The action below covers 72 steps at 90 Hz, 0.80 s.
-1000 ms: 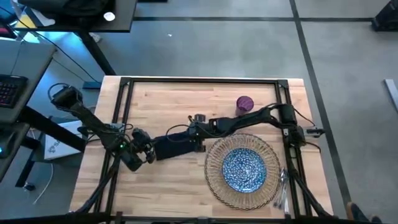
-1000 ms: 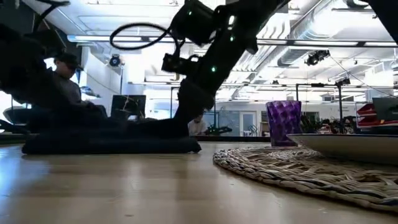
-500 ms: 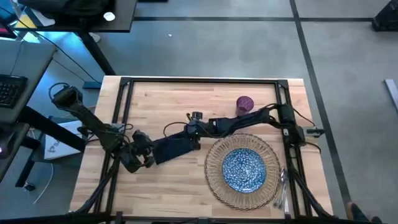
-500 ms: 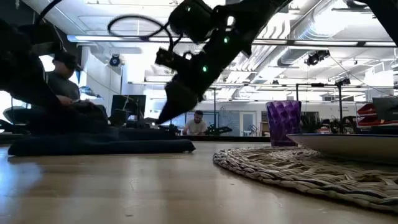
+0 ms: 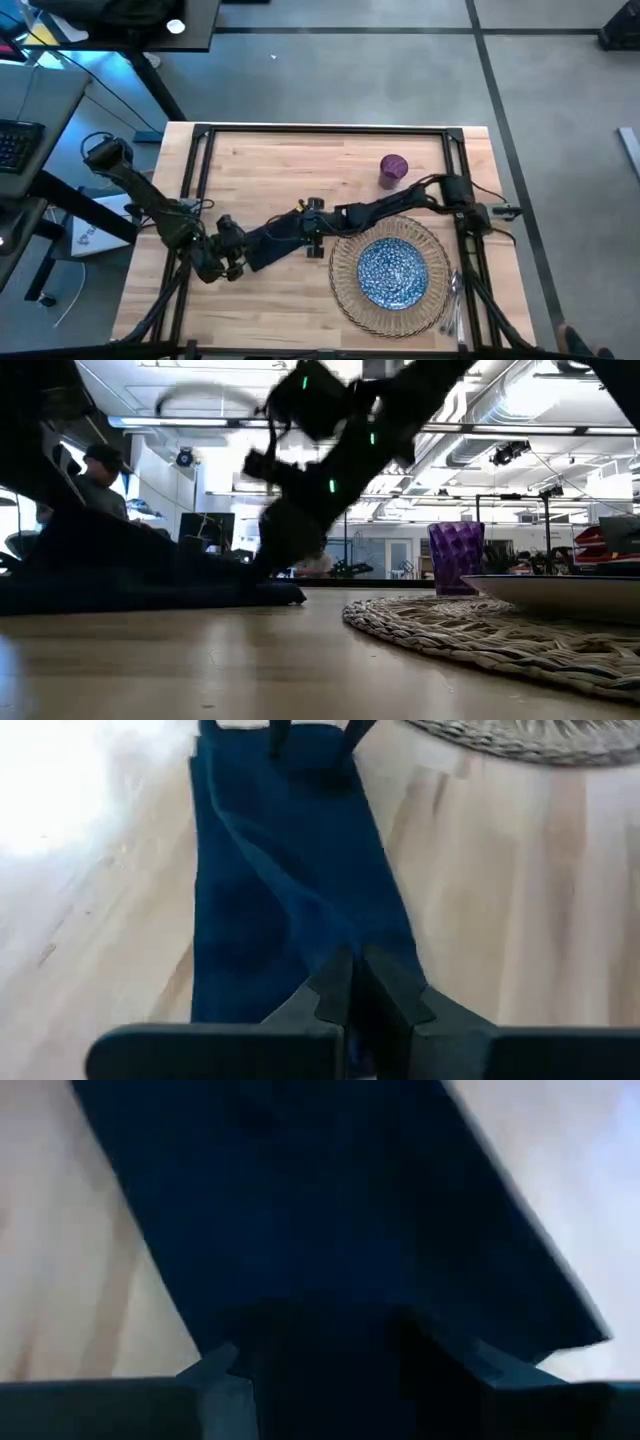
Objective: Set table place
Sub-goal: Fold the blue table napkin
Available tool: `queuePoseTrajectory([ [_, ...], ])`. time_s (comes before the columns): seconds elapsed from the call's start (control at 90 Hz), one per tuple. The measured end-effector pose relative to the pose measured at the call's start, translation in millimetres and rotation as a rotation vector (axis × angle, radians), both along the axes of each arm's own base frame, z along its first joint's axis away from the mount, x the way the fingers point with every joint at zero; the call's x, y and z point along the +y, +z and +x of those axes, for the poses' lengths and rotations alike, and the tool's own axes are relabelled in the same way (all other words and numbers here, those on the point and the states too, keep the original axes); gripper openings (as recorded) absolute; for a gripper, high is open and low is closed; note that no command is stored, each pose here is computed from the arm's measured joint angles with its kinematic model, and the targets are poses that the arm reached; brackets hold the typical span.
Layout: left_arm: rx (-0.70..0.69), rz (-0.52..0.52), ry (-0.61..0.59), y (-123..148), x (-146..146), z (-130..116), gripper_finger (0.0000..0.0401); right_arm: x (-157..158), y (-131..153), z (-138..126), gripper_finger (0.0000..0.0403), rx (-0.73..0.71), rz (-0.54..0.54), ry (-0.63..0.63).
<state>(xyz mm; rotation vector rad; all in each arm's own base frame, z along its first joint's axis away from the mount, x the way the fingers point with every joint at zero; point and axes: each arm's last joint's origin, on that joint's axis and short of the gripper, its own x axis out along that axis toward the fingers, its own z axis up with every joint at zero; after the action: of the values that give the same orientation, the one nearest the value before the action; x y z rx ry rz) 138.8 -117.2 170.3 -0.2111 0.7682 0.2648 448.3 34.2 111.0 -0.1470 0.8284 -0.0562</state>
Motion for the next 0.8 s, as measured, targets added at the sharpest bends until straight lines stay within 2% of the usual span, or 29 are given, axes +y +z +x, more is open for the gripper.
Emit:
queuePoseTrajectory([
  [0.133,0.055,-0.079,-0.029,-2,-6,-6,0.0,0,-6,1,0.0145,0.005,0.037,-0.022],
  [0.433,0.128,-0.166,-0.023,-13,-15,-16,0.0,-4,-5,1,0.0146,0.005,0.011,-0.059],
  [0.589,0.195,-0.115,0.017,-23,-12,-20,0.0,-4,-5,1,0.0146,0.007,0.01,-0.058],
  [0.8,0.15,-0.09,0.031,-18,-7,-20,0.0,-4,-3,1,0.0146,-0.001,0.011,-0.056],
])
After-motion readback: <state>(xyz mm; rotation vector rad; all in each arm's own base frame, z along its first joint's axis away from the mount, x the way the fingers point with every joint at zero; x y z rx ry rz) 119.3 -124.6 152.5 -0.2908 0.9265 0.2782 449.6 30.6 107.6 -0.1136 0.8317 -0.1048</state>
